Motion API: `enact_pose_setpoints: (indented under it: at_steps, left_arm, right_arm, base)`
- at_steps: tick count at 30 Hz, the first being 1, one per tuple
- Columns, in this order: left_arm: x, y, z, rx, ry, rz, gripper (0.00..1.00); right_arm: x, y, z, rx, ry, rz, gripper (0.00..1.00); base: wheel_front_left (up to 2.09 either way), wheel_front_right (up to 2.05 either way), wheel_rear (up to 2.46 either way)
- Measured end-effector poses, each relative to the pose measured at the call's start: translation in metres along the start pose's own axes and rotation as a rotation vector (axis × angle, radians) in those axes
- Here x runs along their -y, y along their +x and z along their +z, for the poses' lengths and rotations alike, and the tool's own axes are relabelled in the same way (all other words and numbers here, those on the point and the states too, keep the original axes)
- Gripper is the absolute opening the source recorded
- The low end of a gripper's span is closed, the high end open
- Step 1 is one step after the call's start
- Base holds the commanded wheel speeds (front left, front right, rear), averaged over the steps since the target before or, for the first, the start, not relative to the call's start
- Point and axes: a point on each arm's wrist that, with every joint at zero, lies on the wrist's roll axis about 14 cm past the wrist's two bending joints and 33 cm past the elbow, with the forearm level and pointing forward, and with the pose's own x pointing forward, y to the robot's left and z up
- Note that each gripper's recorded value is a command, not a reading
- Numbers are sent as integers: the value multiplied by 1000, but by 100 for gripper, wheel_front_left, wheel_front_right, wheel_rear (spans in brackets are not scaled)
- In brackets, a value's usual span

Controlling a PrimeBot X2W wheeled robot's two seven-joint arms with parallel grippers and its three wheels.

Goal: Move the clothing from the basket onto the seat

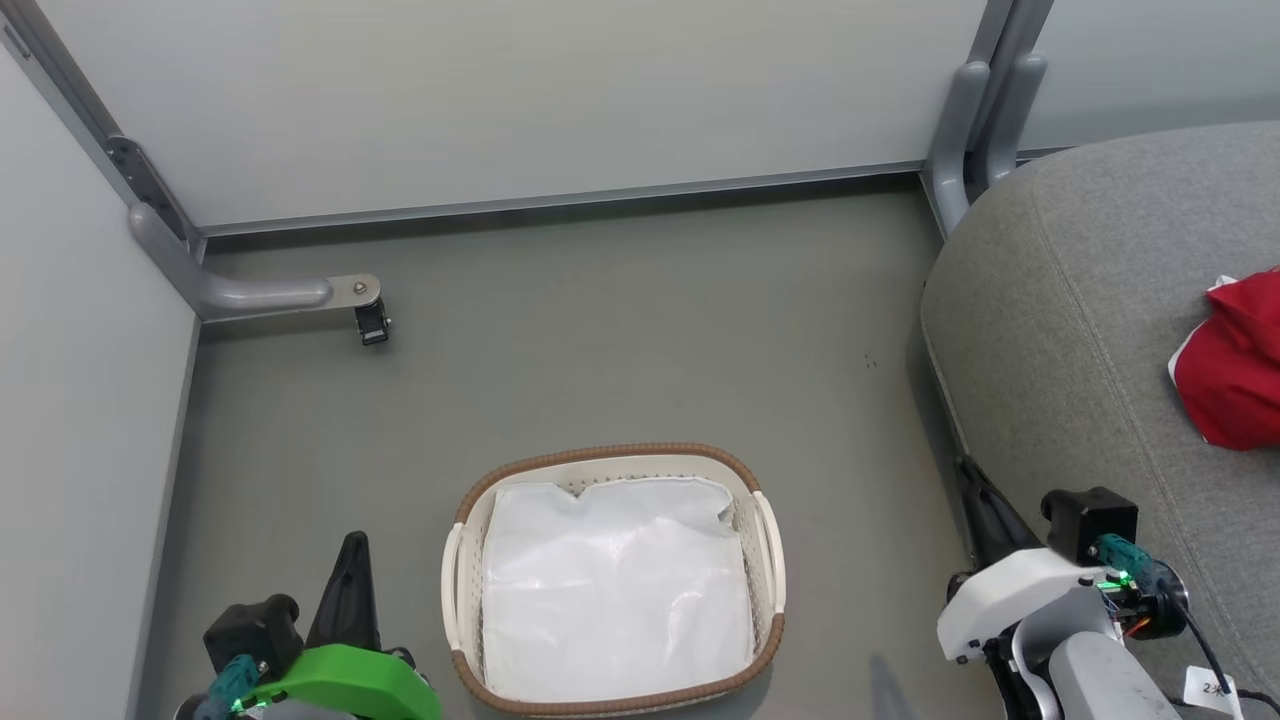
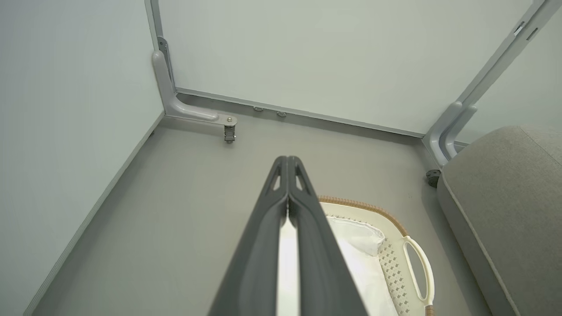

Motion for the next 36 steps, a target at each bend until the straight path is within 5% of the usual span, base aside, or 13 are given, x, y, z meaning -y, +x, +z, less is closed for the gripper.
enact_pose_setpoints:
  at_steps: [36]
  left_arm:
    - [-20, 2, 21, 17, -550, 76, 0]
  right_arm:
    - [23, -7, 20, 52, 591, -103, 0]
  base:
    - [0, 0, 0]
